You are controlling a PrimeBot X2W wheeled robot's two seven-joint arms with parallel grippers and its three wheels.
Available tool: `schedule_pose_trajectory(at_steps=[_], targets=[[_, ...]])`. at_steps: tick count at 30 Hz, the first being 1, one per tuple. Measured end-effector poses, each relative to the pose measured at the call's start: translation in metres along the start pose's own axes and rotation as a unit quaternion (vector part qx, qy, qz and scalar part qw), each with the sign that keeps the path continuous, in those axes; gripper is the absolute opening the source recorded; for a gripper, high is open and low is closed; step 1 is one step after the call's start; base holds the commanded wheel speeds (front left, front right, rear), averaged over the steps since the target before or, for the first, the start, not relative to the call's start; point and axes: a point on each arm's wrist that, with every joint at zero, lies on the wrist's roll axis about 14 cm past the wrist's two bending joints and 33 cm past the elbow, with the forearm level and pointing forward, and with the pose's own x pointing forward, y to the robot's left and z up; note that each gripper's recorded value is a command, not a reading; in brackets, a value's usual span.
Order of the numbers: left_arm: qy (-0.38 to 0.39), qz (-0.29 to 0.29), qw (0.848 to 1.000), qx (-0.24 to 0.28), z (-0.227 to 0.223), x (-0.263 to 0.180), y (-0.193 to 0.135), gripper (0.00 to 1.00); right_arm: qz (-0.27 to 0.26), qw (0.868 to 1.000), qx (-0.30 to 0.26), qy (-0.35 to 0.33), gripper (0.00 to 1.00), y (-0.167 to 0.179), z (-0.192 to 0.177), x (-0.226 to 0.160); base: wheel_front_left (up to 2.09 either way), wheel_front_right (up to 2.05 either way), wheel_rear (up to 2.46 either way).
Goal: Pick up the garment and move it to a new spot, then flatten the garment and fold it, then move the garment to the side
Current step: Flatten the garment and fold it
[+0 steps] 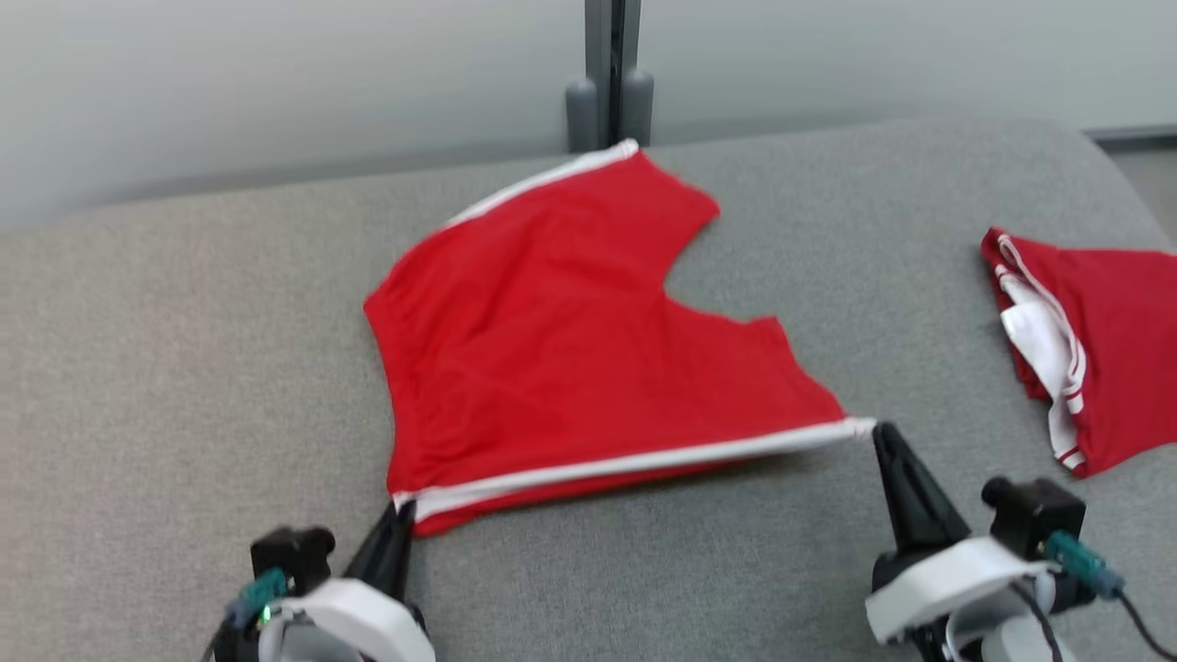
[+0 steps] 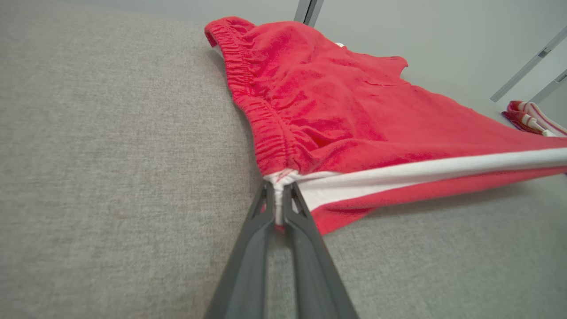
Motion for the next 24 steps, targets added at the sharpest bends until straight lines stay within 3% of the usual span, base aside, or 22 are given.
schedule_pose_trajectory(at_steps=[6, 14, 20, 24], targets=[[-0.003, 0.006, 1.0, -0.001, -0.013, -0.042, -0.003, 0.0, 0.01, 1.0, 0.006, 0.015, 0.0, 0.013, -0.014, -0.04, 0.0, 0.0, 0.0], [-0.027, 0.015, 1.0, -0.004, -0.011, -0.067, 0.0, 0.0, 0.018, 0.999, 0.012, 0.034, 0.0, 0.023, -0.031, -0.069, 0.0, 0.0, 0.0], [-0.028, 0.015, 0.999, -0.003, -0.016, -0.078, -0.001, 0.0, 0.027, 0.999, 0.01, 0.03, 0.0, 0.026, -0.028, -0.068, 0.0, 0.0, 0.0], [-0.041, -0.002, 0.999, -0.007, -0.007, -0.073, -0.012, 0.0, 0.04, 0.999, -0.009, 0.009, 0.0, 0.024, -0.009, -0.044, 0.0, 0.0, 0.0]])
